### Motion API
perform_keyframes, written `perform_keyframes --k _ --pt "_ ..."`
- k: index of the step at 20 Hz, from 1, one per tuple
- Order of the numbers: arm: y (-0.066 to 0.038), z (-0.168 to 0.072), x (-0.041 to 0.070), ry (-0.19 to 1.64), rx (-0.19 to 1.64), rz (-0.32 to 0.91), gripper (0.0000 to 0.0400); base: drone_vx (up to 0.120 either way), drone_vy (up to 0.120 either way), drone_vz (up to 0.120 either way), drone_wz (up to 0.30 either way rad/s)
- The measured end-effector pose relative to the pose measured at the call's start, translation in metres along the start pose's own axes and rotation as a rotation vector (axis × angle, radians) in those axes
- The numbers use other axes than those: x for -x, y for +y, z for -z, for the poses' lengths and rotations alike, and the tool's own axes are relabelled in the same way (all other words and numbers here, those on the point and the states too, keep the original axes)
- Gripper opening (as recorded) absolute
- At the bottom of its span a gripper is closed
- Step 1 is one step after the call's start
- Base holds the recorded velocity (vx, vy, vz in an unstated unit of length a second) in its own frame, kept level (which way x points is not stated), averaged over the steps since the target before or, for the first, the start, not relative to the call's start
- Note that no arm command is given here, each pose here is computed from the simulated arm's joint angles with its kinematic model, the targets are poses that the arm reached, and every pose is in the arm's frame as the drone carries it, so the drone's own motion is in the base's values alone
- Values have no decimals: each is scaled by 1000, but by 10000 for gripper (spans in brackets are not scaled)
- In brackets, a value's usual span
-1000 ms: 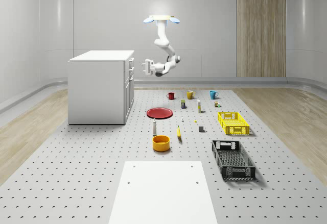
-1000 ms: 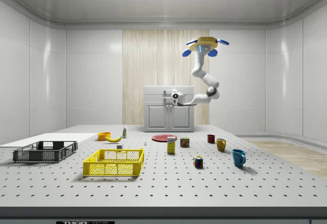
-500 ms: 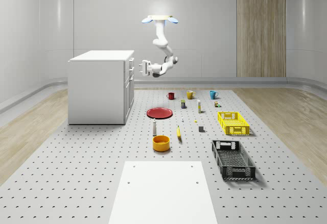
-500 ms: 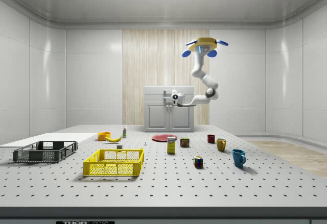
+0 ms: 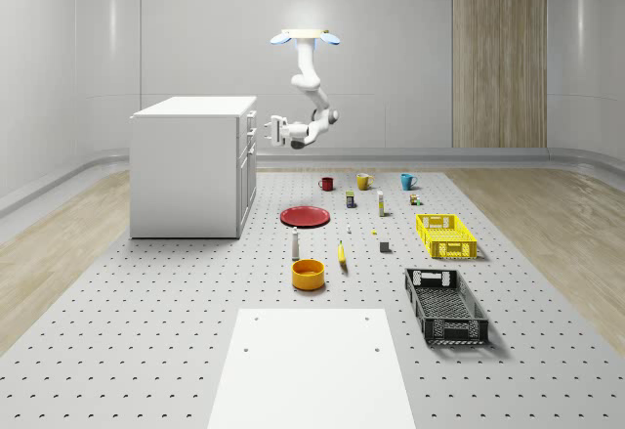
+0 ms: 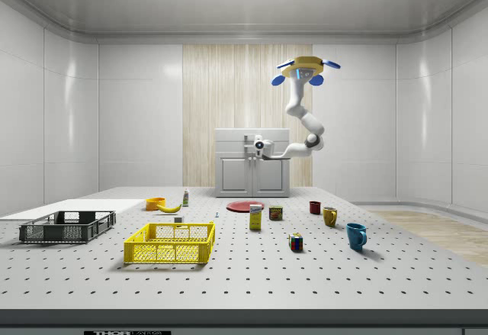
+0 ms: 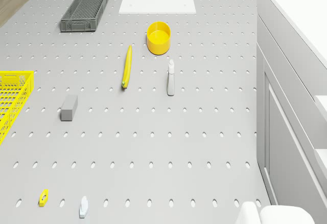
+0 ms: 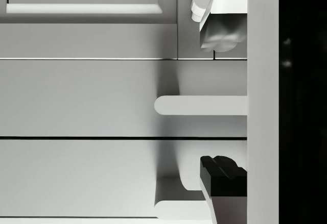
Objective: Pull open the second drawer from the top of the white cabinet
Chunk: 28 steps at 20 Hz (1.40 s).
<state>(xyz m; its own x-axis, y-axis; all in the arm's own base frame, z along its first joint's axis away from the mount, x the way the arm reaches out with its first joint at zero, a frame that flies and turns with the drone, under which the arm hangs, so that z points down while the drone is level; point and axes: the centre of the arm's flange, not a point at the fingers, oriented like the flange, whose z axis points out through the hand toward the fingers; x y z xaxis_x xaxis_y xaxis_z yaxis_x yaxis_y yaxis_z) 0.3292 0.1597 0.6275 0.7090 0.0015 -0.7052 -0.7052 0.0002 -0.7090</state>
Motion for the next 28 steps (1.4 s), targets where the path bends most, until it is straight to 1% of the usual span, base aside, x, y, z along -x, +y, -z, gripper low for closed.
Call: perform_keyframes --k 4,9,17,28 --pt "-8 -3 -8 0 0 0 300 0 0 0 0" --pt "-12 -15 -12 0 0 0 300 0 0 0 0" --pt "-14 -42 -14 0 0 0 300 0 0 0 0" --pt "-15 -72 -14 0 0 0 300 0 0 0 0"
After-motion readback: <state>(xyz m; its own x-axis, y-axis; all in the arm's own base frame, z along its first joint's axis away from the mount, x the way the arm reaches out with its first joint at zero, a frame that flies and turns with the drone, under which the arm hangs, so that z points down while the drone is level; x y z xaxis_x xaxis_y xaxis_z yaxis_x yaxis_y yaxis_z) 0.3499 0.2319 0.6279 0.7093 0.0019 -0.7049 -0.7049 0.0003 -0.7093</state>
